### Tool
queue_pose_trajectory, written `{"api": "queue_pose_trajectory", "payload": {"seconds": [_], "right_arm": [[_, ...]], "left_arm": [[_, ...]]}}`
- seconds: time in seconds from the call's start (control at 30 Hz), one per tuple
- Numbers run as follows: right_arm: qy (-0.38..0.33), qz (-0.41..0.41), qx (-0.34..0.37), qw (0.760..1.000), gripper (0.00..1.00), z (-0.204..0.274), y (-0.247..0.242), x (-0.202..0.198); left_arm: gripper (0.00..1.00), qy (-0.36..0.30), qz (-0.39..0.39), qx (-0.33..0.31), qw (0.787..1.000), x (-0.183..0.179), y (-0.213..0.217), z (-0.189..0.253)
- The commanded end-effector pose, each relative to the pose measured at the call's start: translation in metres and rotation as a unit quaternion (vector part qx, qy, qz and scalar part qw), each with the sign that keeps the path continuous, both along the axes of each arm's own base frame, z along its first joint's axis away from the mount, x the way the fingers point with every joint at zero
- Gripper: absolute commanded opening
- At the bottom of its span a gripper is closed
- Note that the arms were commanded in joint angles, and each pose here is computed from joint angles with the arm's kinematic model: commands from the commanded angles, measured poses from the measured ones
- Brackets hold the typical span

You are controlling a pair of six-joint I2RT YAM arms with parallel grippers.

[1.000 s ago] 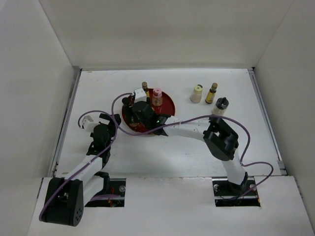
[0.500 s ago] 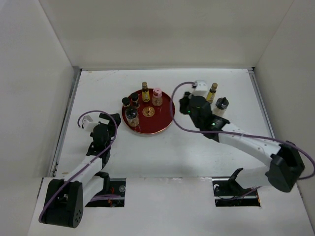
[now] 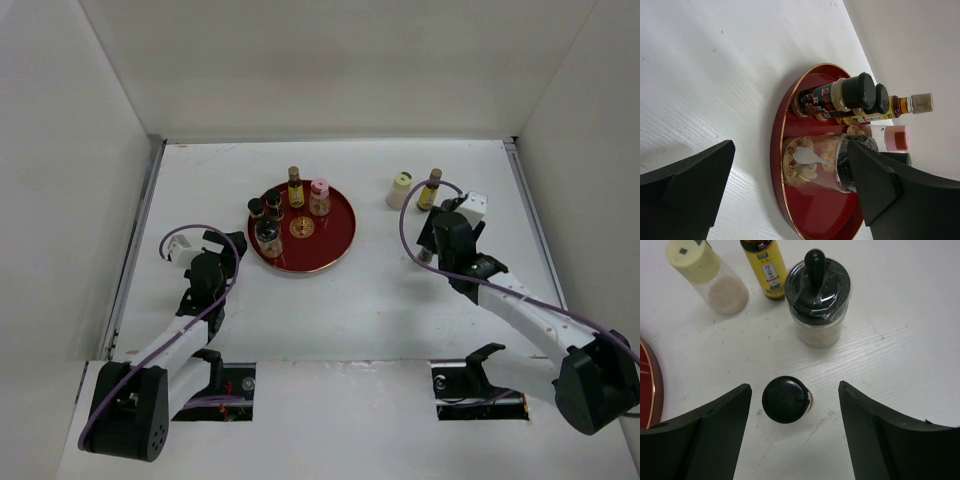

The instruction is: Organize the condiment bottles

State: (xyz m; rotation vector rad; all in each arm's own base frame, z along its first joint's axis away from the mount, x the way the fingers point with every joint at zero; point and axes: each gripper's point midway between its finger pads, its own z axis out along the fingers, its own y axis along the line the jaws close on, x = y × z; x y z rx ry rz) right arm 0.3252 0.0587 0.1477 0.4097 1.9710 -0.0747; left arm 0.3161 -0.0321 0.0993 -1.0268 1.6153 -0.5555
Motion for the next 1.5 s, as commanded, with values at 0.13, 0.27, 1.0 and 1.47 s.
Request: {"api": "queue_pose_trajectory", "payload": {"seconds": [0.13, 0.27, 1.0, 1.47], "right_arm": [[0.026, 0.014, 0.006, 1.000, 0.78, -0.014, 0.013, 0.009], [0.029, 0.017, 0.008, 0.999, 0.69, -0.016, 0.019, 0.015], [-0.083, 0.218, 0.058, 0.971, 0.37, 0.074, 0.213, 0.040], [-0.077, 0.313, 0.026, 0.946, 0.37, 0.050, 0.363, 0.079]], "left_arm": [[1.00, -0.019, -0.006, 0.000, 1.000, 0.005, -0.004, 0.010], [1.00, -0.025, -0.008, 0.000, 1.000, 0.006, -0.005, 0.014], [1.00, -0.027, 0.008, 0.003, 1.000, 0.003, 0.002, 0.012], [1.00, -0.022, 0.011, -0.002, 1.000, 0.002, 0.005, 0.010]]}}
